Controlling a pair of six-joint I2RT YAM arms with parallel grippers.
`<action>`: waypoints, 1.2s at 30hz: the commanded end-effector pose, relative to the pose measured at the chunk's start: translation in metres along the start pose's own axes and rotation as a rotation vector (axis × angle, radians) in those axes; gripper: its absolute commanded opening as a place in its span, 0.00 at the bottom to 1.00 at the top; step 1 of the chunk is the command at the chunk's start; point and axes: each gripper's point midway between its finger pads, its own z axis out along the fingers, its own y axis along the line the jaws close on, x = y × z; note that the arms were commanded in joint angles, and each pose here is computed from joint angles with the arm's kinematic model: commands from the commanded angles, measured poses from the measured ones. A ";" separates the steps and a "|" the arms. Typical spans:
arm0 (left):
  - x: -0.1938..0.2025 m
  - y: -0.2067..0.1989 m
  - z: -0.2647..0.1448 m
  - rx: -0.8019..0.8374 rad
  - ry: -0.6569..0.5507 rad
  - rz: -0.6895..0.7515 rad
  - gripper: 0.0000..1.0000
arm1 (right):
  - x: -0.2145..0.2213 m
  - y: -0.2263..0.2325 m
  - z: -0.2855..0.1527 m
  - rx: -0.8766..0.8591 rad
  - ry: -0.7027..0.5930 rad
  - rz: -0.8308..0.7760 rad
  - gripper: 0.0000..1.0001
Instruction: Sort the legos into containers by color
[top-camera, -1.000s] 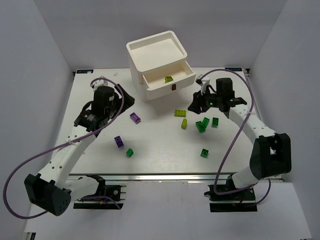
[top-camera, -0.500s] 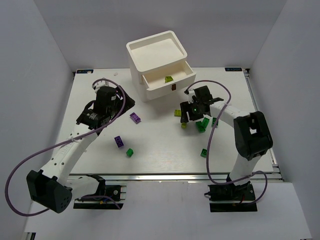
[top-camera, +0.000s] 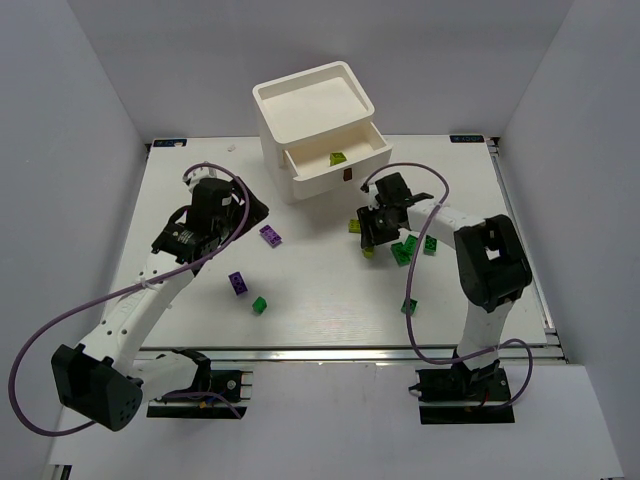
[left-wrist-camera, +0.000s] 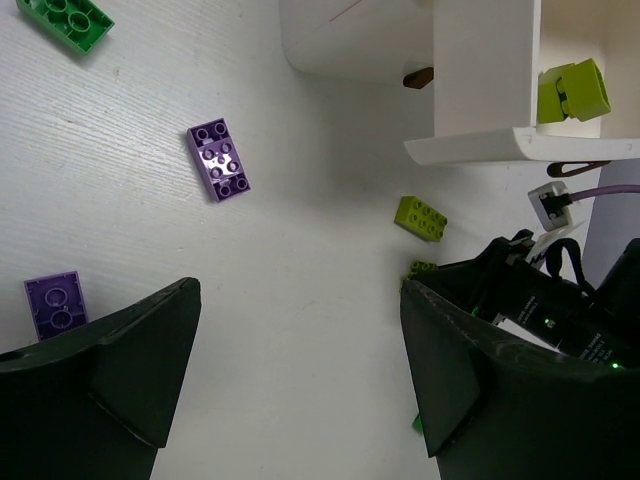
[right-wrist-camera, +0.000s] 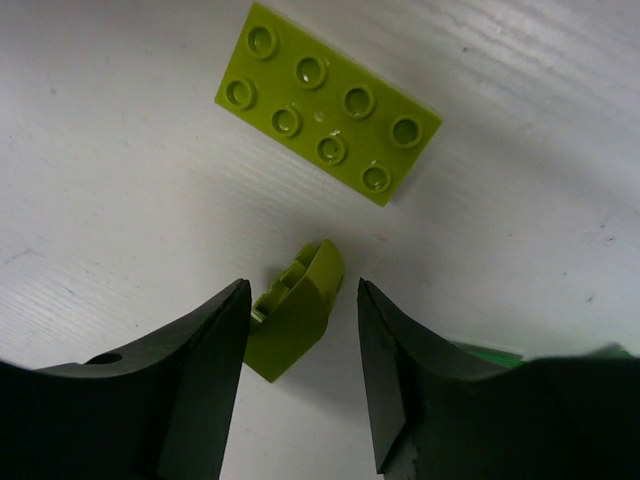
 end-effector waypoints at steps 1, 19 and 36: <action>-0.005 -0.003 -0.006 0.018 -0.013 -0.003 0.90 | -0.003 0.005 -0.003 0.010 0.014 -0.008 0.51; 0.002 -0.024 -0.005 0.151 0.016 0.048 0.90 | 0.002 0.038 -0.050 -0.240 -0.049 -0.327 0.00; 0.030 -0.062 0.005 0.368 0.132 0.159 0.89 | -0.229 0.103 -0.209 -0.469 -0.857 -0.695 0.00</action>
